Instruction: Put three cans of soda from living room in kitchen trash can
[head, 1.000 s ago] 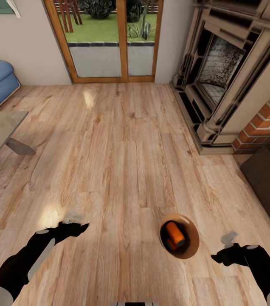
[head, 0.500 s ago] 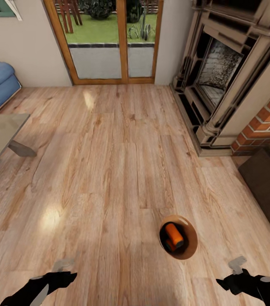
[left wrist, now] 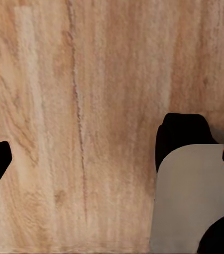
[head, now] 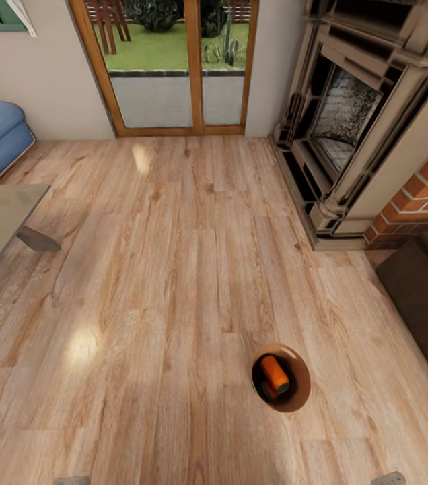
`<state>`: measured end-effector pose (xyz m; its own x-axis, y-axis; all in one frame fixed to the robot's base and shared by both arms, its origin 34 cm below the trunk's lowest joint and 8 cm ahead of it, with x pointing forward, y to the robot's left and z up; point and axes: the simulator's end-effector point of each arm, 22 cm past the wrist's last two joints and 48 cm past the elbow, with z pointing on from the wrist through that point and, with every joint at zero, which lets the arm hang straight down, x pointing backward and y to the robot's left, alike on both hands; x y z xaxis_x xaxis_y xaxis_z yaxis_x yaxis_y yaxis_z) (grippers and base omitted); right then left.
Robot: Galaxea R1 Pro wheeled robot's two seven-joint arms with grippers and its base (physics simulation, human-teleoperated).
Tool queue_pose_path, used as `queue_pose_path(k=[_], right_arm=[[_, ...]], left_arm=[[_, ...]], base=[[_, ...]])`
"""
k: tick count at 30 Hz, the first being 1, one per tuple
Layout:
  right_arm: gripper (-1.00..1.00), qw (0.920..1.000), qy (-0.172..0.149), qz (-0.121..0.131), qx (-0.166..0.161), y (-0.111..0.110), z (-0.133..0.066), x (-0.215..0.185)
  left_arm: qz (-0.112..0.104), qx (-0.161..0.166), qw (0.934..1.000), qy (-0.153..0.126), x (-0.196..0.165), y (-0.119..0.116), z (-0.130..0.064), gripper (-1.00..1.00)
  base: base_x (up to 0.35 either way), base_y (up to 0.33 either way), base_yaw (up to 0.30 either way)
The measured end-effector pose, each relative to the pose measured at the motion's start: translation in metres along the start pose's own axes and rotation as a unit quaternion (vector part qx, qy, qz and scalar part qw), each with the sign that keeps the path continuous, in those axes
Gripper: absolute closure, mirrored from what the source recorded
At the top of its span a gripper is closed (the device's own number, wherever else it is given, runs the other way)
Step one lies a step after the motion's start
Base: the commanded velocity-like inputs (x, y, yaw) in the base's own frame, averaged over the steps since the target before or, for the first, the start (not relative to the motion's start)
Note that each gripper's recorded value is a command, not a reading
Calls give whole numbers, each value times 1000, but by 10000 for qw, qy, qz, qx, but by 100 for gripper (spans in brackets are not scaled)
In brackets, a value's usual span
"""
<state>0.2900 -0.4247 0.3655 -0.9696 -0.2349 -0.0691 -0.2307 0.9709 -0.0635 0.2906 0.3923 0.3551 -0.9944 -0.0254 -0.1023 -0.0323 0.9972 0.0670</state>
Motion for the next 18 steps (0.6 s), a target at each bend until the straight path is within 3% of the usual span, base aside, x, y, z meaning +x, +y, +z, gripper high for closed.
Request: queue_pose_path(k=[5,10,18], right_arm=[[-100,10000,-28,-7,39,7,-15,25],[-100,9984,124,341,435,9,-35,70],[-100,9961,185,639,581,18,-58,95]], left_arm=[[74,-25,10000,-56,28,4,-18,-100],[216,-30,9992,-329,64,6,-46,-100],[232,-33,9991,-365,87,6,-72,-100]], base=[[0,0,0],[0,0,0],[0,0,0]])
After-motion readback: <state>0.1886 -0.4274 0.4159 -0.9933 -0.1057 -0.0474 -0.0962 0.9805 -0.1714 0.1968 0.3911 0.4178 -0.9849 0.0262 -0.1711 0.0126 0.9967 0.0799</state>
